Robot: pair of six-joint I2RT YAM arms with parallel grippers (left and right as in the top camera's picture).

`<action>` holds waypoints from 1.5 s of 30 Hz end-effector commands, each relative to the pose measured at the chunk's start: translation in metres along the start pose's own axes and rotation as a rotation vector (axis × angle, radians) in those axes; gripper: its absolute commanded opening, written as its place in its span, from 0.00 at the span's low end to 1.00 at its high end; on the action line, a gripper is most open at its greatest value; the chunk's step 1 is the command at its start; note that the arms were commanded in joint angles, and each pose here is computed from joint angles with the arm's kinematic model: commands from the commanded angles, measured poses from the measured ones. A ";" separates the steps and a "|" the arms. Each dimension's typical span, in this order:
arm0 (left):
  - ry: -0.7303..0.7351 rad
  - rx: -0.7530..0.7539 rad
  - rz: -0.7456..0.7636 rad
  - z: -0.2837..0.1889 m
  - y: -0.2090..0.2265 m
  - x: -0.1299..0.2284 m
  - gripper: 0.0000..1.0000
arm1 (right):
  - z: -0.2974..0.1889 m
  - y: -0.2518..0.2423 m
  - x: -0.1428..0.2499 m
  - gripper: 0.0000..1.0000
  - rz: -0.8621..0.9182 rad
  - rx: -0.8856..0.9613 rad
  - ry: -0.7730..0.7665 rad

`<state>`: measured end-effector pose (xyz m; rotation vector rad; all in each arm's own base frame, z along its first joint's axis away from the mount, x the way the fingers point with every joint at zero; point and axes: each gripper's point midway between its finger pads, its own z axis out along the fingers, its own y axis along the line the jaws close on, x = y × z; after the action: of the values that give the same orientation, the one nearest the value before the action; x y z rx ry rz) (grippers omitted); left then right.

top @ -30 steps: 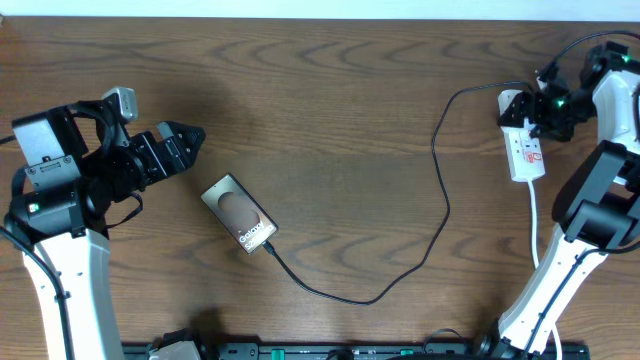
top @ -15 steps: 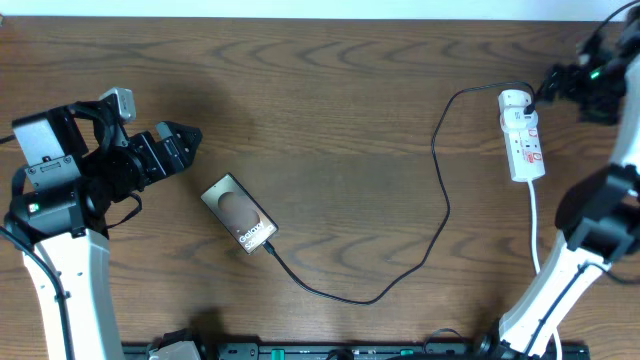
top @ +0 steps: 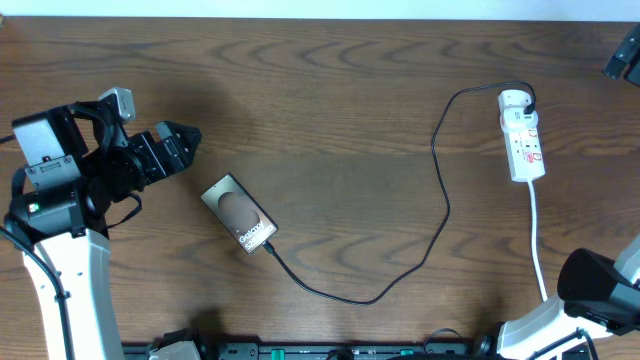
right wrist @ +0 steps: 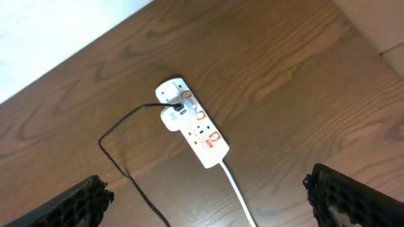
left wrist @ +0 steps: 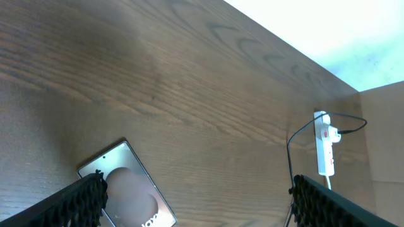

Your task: Plug charger to phone and switch on socket

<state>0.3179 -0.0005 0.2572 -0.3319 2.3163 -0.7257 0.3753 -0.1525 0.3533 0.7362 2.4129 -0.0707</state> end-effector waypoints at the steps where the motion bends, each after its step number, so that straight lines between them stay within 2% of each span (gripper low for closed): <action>1: 0.002 -0.006 0.017 0.000 0.002 0.000 0.92 | 0.001 -0.003 0.001 0.99 0.024 0.019 0.002; 23: -0.010 -0.019 0.046 -0.004 -0.004 0.002 0.92 | 0.002 -0.003 0.001 0.99 0.024 0.019 0.005; 27: -0.035 -0.182 0.067 -0.018 0.012 0.009 0.92 | 0.002 -0.003 0.001 0.99 0.024 0.019 0.005; 30: -0.084 -0.322 0.144 -0.028 0.017 0.014 0.92 | 0.002 -0.003 0.001 0.99 0.024 0.019 0.005; 33: -0.196 -0.388 0.262 -0.033 0.007 0.010 0.92 | 0.002 -0.003 0.001 0.99 0.024 0.019 0.005; 36: -0.397 -0.401 0.367 -0.043 -0.011 0.002 0.92 | 0.002 -0.003 0.001 0.99 0.024 0.019 0.005; 45: -0.992 -0.183 0.411 -0.083 -0.026 0.008 0.92 | 0.002 -0.003 0.001 0.99 0.024 0.019 0.005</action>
<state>0.2681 -0.0053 0.3340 -0.1577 1.5212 -0.1194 0.3744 -0.1526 0.3512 0.7568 2.4156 -0.0676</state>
